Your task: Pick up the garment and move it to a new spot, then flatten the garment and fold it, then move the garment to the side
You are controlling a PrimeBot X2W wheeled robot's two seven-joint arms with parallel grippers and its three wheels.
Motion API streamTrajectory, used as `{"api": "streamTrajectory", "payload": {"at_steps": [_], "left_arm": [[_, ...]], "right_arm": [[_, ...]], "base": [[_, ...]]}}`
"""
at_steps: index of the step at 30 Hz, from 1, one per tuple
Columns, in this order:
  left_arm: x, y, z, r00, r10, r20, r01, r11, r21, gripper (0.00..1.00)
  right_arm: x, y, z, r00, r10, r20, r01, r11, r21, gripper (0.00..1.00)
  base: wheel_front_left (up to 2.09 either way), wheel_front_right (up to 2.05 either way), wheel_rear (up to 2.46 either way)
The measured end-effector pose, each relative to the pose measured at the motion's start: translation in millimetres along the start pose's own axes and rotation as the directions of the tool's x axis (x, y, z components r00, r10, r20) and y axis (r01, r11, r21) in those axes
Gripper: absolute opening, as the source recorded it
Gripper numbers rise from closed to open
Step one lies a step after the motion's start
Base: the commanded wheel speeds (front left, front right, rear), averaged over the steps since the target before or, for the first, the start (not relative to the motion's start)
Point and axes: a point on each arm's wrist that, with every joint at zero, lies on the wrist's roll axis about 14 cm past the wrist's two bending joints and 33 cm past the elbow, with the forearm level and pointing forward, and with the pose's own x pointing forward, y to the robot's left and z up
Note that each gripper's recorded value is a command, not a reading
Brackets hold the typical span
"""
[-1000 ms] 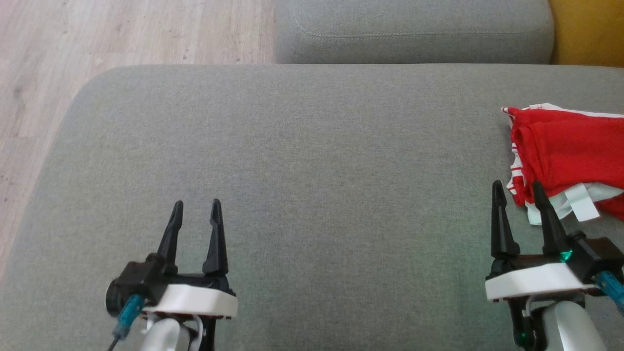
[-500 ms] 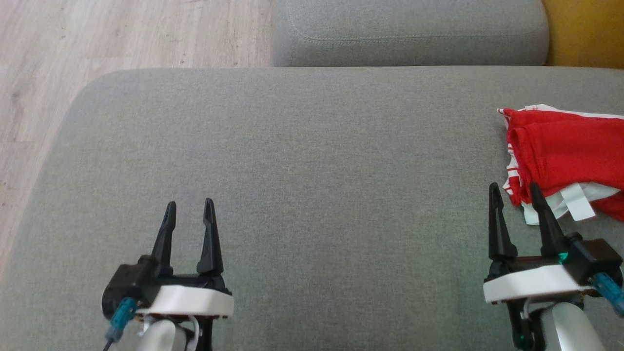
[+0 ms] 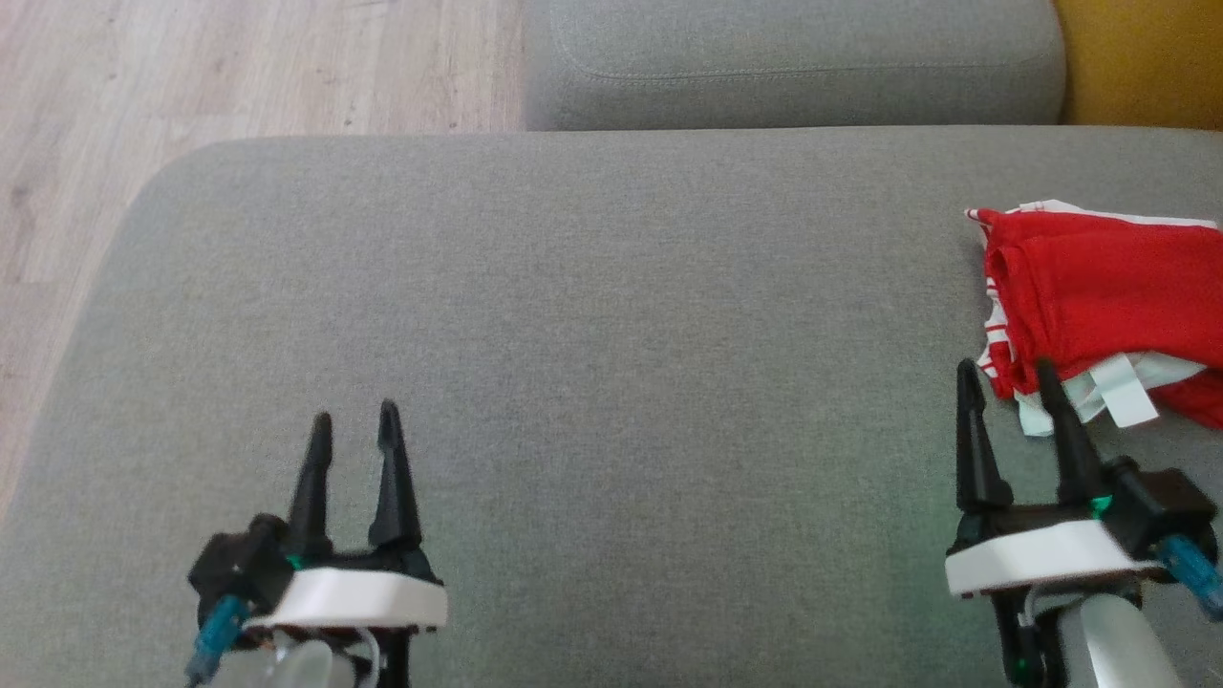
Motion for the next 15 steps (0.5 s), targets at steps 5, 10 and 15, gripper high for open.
{"api": "streamTrajectory", "payload": {"at_steps": [5,10,15], "left_arm": [[-17.8,13.7,-36.6,0.992,0.048,-0.116,-0.048,0.999,-0.004,0.00],[-24.3,18.4,-45.9,0.986,0.068,-0.153,-0.076,0.996,-0.043,0.00],[-23.9,21.2,-45.7,0.984,0.082,-0.158,-0.097,0.991,-0.088,0.00]], "right_arm": [[-18.6,-5.3,-38.6,0.992,-0.023,-0.126,0.024,1.000,0.010,0.00],[-26.4,-8.8,-47.2,0.987,-0.043,-0.156,0.053,0.997,0.061,0.00],[-26.5,-11.2,-46.8,0.986,-0.058,-0.158,0.077,0.990,0.115,0.00]], "base": [[0.00,0.00,0.00],[0.00,0.00,0.00],[0.00,0.00,0.00]]}}
